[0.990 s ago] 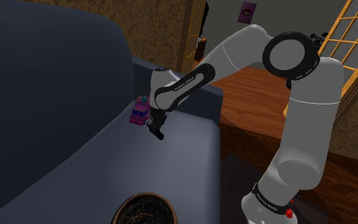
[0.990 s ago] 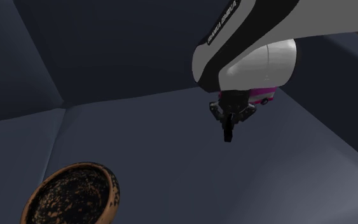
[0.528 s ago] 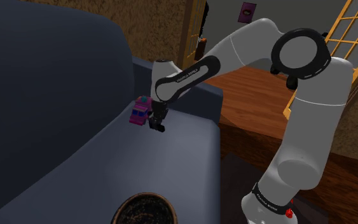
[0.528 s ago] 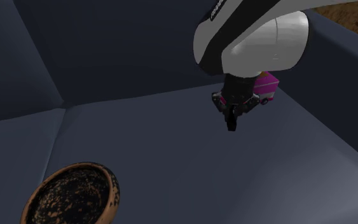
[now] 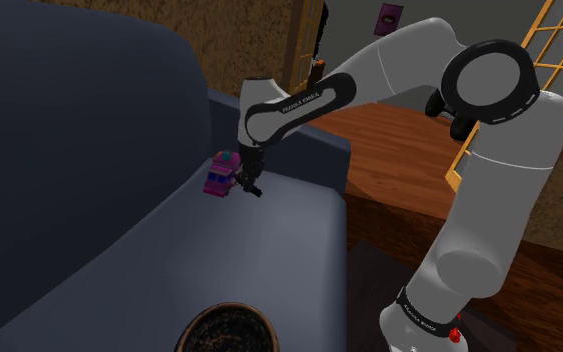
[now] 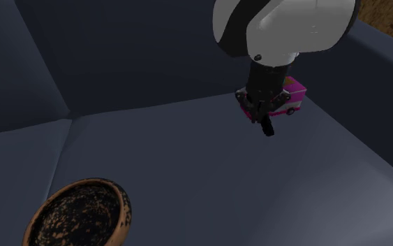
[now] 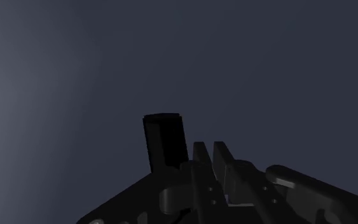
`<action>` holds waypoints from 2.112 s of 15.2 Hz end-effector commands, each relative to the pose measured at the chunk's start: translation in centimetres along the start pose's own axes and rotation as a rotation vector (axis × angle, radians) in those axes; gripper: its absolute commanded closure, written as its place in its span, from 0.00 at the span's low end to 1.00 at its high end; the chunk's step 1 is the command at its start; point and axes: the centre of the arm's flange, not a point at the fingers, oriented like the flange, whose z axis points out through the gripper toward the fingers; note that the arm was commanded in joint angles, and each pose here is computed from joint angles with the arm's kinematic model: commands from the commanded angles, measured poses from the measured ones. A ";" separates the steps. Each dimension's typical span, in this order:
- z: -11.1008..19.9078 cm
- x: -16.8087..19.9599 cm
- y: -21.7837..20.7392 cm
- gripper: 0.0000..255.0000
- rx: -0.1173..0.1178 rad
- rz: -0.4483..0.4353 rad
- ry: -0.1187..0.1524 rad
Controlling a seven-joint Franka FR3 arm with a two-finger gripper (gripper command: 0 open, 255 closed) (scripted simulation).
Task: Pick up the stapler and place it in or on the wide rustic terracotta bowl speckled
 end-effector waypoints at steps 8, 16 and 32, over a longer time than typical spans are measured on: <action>2.9 -3.4 4.8 0.00 0.033 -0.144 0.276; 12.8 -4.5 14.8 0.00 0.098 -0.432 0.827; 19.1 1.0 17.5 0.00 0.127 -0.562 1.075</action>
